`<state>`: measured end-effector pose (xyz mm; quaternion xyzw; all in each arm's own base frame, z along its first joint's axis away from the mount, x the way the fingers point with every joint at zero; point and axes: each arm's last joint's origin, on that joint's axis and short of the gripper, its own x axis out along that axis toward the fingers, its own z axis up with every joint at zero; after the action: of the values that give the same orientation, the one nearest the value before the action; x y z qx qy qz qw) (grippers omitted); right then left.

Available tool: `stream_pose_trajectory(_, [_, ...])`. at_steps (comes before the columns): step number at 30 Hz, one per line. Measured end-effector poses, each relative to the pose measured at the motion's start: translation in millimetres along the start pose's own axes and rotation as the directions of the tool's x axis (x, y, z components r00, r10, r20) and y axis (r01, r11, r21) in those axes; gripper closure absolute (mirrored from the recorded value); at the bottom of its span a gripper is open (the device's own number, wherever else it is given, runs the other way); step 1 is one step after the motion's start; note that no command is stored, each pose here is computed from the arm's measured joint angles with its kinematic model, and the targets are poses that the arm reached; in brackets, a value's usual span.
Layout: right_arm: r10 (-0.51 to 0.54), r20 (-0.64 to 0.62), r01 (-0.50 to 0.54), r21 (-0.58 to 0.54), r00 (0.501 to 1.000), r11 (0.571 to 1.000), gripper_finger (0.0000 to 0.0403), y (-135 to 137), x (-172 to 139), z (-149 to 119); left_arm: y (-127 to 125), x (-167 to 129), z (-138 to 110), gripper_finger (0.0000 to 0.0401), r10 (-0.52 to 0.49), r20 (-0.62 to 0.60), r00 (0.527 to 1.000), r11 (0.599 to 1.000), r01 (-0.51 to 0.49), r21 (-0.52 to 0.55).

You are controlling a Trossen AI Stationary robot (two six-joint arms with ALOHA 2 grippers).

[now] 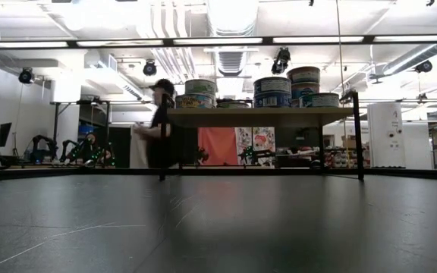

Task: Stack canned seafood by type on shelf
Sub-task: Adjust the red tuna can

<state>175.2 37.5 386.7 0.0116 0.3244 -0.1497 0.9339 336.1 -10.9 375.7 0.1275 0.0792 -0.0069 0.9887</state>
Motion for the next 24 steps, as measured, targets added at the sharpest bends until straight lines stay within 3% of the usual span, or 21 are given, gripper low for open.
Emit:
stream_pose_trajectory(4, [-0.018,-0.002,0.018,-0.092,1.0,0.996,0.0394,1,2,0,-14,-15,-12,0.0401,0.082,-0.013,0.997,0.997,-0.082,-0.001])
stream_pose_trajectory(8, [-0.019,-0.017,0.018,-0.073,1.0,0.997,0.0394,4,7,0,-16,-34,-23,0.0401,0.144,-0.037,0.989,0.99,-0.144,0.004])
stream_pose_trajectory(13, [-0.011,0.002,0.011,-0.039,1.0,0.999,0.0394,16,29,0,-14,-55,-51,0.0401,0.147,-0.085,0.986,0.986,-0.138,0.097])
stream_pose_trajectory(17, [0.012,0.064,-0.002,-0.146,0.998,0.989,0.0394,33,53,8,-16,-69,-73,0.0401,0.104,-0.087,0.991,0.976,-0.084,0.201])
stream_pose_trajectory(21, [-0.082,0.143,0.107,-0.179,0.986,0.978,0.0394,42,67,26,-18,-81,-88,0.0401,0.12,-0.02,0.993,0.968,-0.113,0.226])
stream_pose_trajectory(24, [-0.156,0.207,0.179,-0.098,0.966,0.979,0.0394,39,58,51,-18,-89,-98,0.0401,0.186,-0.002,0.982,0.96,-0.182,0.214])
